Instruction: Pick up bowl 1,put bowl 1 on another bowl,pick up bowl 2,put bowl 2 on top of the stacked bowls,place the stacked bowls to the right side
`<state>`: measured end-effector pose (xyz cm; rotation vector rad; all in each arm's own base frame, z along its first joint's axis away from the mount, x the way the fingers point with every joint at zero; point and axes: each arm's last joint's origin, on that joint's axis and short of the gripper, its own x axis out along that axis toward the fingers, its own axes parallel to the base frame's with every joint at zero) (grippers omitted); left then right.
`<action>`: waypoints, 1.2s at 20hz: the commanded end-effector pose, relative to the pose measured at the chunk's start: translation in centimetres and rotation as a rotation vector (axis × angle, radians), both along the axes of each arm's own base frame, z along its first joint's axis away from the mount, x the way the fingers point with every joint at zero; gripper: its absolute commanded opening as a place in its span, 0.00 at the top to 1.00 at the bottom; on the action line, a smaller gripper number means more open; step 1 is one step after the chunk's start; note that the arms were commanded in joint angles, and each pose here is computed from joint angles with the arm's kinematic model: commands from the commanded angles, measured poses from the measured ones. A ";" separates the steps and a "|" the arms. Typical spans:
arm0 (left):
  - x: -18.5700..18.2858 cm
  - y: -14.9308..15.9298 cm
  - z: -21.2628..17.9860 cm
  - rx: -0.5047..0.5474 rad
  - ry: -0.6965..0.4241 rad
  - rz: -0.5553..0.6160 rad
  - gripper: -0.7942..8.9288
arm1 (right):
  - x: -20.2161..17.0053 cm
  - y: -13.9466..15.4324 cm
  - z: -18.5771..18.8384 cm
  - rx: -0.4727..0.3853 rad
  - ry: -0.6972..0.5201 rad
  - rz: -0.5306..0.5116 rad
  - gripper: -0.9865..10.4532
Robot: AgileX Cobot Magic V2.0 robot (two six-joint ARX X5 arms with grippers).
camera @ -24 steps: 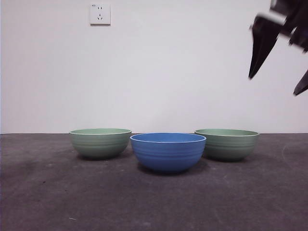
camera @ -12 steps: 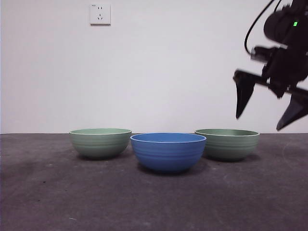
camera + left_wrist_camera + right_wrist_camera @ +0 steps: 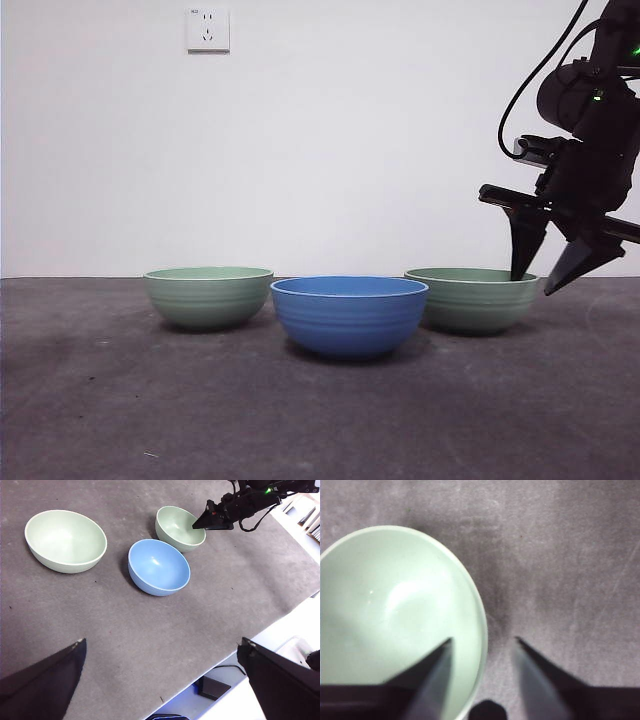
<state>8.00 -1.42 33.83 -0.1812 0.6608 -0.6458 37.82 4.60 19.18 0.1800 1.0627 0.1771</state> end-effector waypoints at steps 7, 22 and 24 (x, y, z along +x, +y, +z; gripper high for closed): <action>0.0 0.0 0.0 -0.002 -0.003 -0.003 0.31 | 0.1 0.2 -0.4 -0.008 0.002 0.013 0.92; -0.1 0.0 0.0 -0.003 -0.002 -0.003 0.31 | -5.7 4.8 8.9 0.060 -0.172 0.219 0.92; 0.0 0.0 0.0 -0.002 -0.002 -0.003 0.31 | -6.0 6.5 8.5 0.059 -0.158 0.267 0.92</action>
